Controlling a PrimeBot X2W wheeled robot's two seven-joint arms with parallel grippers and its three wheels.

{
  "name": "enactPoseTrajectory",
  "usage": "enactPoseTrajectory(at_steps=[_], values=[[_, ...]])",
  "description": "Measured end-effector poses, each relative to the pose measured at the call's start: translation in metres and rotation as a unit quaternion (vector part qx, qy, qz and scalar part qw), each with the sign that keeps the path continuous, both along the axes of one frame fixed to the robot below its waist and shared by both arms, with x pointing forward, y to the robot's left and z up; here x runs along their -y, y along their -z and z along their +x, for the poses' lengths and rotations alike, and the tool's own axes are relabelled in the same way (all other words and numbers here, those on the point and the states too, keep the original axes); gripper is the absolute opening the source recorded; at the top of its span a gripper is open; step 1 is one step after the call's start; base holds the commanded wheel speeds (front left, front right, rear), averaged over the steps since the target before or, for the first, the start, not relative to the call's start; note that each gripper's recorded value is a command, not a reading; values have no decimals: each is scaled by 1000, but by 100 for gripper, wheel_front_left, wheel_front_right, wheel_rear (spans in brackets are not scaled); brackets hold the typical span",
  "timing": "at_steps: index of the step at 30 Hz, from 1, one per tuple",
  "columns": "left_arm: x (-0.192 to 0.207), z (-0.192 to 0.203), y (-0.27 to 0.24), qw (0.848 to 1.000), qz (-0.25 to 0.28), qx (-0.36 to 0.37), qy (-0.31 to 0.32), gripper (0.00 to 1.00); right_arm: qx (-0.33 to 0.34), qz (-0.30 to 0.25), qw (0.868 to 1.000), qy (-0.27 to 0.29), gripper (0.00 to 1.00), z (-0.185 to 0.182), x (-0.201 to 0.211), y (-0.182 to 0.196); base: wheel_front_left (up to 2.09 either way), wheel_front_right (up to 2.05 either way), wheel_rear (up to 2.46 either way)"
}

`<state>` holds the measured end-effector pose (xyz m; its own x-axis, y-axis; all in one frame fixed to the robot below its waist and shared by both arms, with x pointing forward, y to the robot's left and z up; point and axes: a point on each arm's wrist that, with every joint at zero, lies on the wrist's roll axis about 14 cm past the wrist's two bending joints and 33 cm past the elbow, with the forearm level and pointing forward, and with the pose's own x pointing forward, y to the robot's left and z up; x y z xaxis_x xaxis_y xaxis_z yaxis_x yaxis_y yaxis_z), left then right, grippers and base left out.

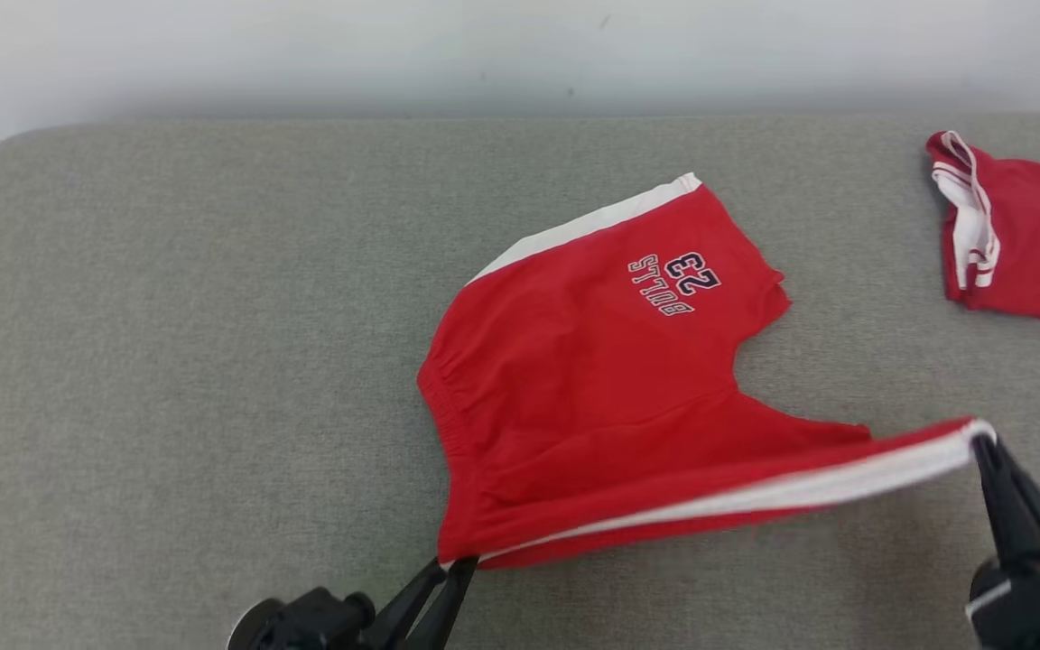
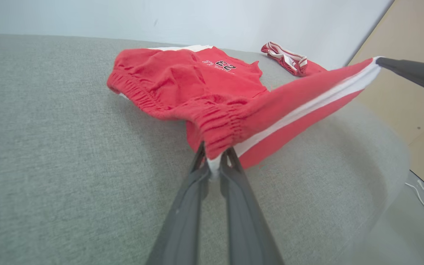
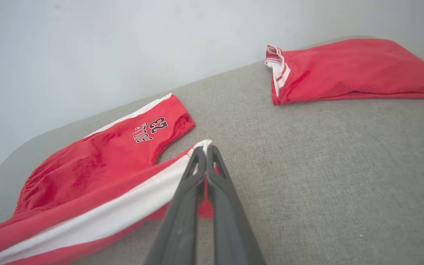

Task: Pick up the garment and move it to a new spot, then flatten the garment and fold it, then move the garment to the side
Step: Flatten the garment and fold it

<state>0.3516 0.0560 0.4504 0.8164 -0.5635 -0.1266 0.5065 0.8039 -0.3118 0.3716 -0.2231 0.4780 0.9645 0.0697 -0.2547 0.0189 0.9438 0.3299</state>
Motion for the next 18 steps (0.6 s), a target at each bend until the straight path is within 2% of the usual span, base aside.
enactPoseTrajectory(at_steps=[8, 18], values=[[5, 25, -30, 999, -5, 51, 7, 0, 54, -16, 997, -55, 0, 81, -22, -40, 0, 0, 0], [-7, 57, -40, 998, -3, 57, -12, 0, 44, -24, 994, -96, 0, 163, -58, -33, 0, 0, 0]])
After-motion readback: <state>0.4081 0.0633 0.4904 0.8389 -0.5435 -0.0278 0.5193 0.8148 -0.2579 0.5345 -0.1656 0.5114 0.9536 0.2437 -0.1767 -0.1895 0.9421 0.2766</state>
